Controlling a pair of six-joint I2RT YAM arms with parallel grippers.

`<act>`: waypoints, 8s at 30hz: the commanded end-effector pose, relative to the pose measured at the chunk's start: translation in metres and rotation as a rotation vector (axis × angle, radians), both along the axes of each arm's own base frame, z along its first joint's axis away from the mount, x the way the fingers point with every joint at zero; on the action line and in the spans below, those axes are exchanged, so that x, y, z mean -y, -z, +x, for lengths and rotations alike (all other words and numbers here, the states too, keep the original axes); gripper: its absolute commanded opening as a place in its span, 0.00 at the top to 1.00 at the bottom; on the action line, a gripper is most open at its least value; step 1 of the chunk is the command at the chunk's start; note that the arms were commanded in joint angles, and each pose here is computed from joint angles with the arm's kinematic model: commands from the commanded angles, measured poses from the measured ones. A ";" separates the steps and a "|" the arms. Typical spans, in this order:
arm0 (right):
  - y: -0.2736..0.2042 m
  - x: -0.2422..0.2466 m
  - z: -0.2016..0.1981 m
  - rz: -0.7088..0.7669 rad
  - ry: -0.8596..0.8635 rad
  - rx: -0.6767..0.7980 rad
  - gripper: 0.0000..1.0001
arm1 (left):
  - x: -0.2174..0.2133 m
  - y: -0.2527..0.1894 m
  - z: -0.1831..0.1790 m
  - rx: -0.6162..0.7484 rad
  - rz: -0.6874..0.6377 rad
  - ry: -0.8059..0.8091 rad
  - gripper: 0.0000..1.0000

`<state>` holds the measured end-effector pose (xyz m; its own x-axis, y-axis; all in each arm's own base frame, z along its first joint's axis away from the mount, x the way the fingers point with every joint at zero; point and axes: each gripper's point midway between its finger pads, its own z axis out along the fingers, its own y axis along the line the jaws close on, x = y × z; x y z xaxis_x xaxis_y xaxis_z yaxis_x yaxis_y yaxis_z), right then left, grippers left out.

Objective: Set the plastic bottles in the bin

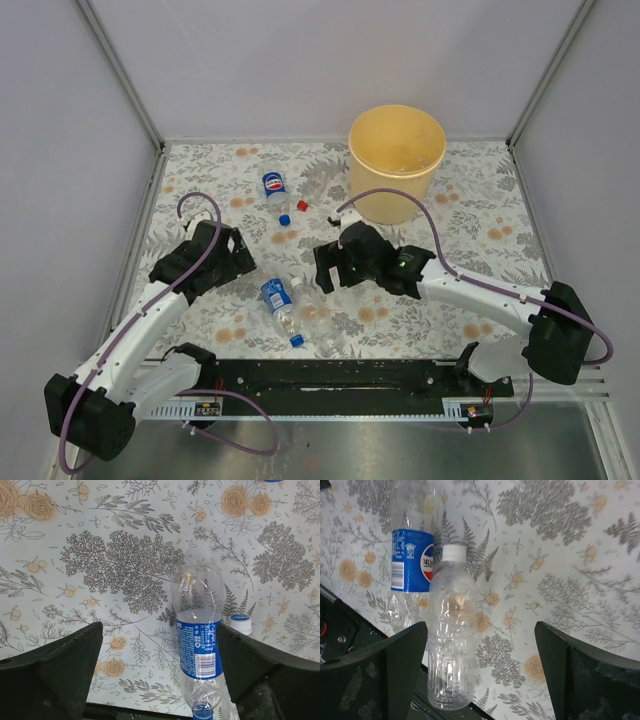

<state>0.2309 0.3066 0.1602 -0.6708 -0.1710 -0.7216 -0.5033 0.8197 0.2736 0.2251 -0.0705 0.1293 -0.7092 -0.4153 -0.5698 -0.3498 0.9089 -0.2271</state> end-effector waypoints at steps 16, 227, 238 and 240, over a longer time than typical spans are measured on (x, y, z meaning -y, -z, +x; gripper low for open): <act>0.037 -0.048 -0.057 0.053 -0.109 -0.143 0.02 | 0.009 -0.022 0.013 0.093 -0.093 0.004 0.01; 0.002 0.192 -0.029 0.247 0.497 0.033 0.01 | 0.089 -0.056 0.300 0.140 -0.040 0.242 0.61; -0.002 0.187 -0.029 0.258 0.467 0.033 0.01 | 0.204 -0.269 0.256 0.788 -0.150 0.533 0.62; -0.002 0.186 -0.028 0.261 0.465 0.032 0.01 | 0.224 -0.292 0.252 0.874 -0.204 0.566 0.59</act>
